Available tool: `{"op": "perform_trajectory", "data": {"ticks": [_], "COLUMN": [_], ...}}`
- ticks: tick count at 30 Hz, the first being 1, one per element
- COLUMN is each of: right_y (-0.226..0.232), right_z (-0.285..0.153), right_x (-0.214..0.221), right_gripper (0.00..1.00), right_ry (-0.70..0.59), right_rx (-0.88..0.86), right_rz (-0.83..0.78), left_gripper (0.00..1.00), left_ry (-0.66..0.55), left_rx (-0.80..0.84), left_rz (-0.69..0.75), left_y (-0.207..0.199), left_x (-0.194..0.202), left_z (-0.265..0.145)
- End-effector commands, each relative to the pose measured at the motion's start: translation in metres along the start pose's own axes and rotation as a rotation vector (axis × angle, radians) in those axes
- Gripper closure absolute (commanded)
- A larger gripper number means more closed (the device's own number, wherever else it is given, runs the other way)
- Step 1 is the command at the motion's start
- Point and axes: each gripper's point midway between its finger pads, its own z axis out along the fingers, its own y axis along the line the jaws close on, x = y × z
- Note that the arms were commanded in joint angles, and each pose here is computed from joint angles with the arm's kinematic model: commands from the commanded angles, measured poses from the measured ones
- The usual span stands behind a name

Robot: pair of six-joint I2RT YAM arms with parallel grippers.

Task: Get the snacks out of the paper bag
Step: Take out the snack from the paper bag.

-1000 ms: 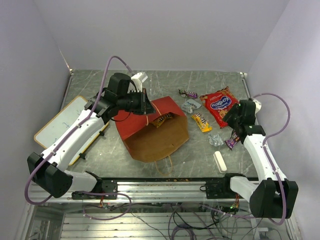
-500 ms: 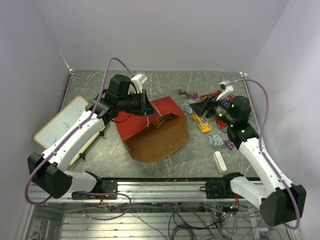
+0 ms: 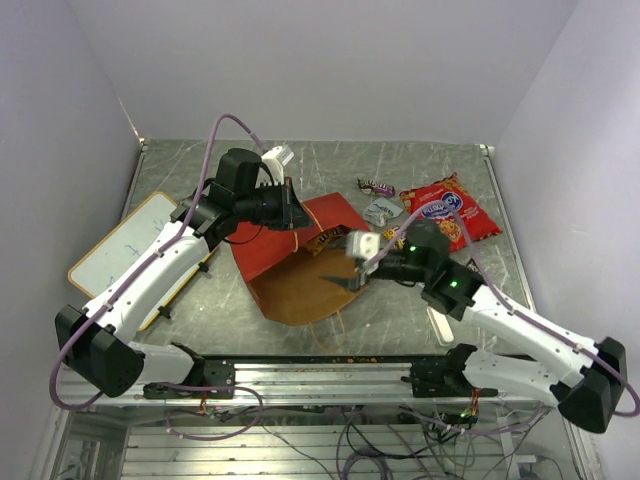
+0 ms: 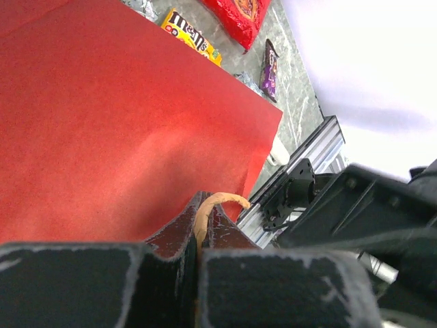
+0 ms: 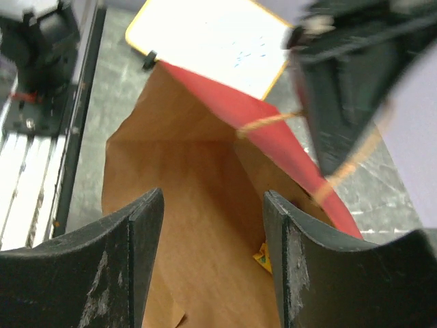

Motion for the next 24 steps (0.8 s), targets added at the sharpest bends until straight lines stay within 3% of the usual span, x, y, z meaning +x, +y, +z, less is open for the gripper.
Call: {"op": "perform_trajectory", "data": {"ticks": [1, 6, 13, 24], "right_y": [0.02, 0.02, -0.022, -0.077], "right_z": [0.021, 0.04, 0.06, 0.088], "right_x": [0.039, 0.09, 0.143, 0.225], "right_gripper": [0.39, 0.4, 0.46, 0.47], "right_ry": [0.199, 0.439, 0.683, 1.044], "right_rx": [-0.097, -0.129, -0.072, -0.048], "right_rz": [-0.333, -0.544, -0.814, -0.894], "left_gripper": [0.93, 0.93, 0.93, 0.93], "left_ry": [-0.062, -0.076, -0.078, -0.055], "left_rx": [0.013, 0.02, 0.034, 0.057], "left_rz": [0.022, 0.019, 0.045, 0.085], "left_y": [-0.009, -0.013, -0.02, -0.026], "left_x": [-0.016, -0.019, -0.022, -0.022], "left_z": [-0.01, -0.014, -0.019, -0.023]}}
